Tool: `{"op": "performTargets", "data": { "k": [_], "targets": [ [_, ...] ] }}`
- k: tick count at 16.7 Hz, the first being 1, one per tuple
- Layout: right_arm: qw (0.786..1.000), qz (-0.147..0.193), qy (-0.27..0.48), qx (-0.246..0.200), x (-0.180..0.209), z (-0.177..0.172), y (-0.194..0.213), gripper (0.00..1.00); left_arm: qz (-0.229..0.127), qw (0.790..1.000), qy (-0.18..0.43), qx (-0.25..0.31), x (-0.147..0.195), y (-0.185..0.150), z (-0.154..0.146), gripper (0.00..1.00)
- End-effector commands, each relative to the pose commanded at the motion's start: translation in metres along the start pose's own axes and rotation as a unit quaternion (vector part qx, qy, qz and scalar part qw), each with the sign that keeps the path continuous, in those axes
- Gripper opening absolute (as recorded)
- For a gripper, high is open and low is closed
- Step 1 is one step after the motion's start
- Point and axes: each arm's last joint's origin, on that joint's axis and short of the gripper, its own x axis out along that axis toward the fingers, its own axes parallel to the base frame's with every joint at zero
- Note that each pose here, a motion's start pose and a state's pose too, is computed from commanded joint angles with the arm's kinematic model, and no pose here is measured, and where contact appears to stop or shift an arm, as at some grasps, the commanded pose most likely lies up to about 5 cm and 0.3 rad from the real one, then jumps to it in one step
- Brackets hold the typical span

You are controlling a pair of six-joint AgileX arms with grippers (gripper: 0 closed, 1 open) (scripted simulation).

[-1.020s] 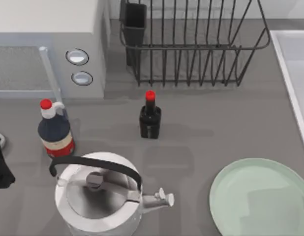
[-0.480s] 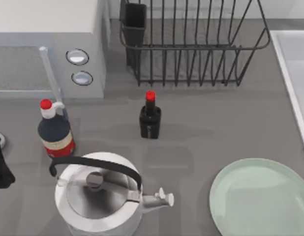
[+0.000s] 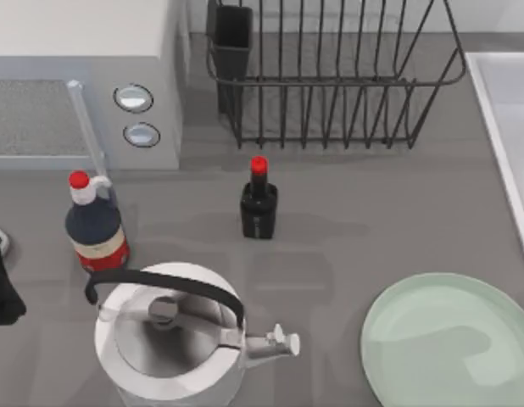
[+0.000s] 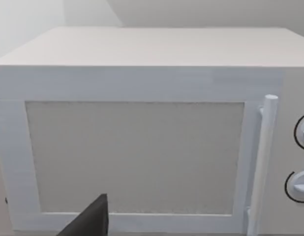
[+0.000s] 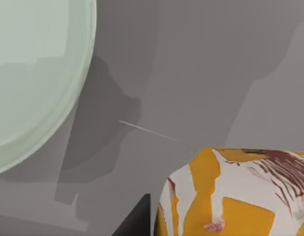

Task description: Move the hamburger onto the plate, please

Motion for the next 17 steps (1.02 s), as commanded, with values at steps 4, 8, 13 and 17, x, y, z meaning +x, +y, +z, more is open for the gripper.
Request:
{"op": "performTargets", "data": {
  "k": [4,8,13,17],
  "targets": [
    [1.0,0.001,0.003,-0.006,0.002,0.001,0.001,0.0,0.0,1.0,0.0,0.0,0.0,0.0,0.0,1.0],
    [0.996,0.006,0.011,-0.093,0.003,0.008,0.007,0.0,0.0,1.0,0.0,0.0,0.0,0.0,0.0,1.0],
    [0.949,0.019,0.025,-0.313,0.005,0.025,0.025,0.0,0.0,1.0,0.0,0.0,0.0,0.0,0.0,1.0],
    [0.851,0.032,0.032,-0.524,0.009,0.04,0.048,0.0,0.0,1.0,0.0,0.0,0.0,0.0,0.0,1.0]
  ]
}}
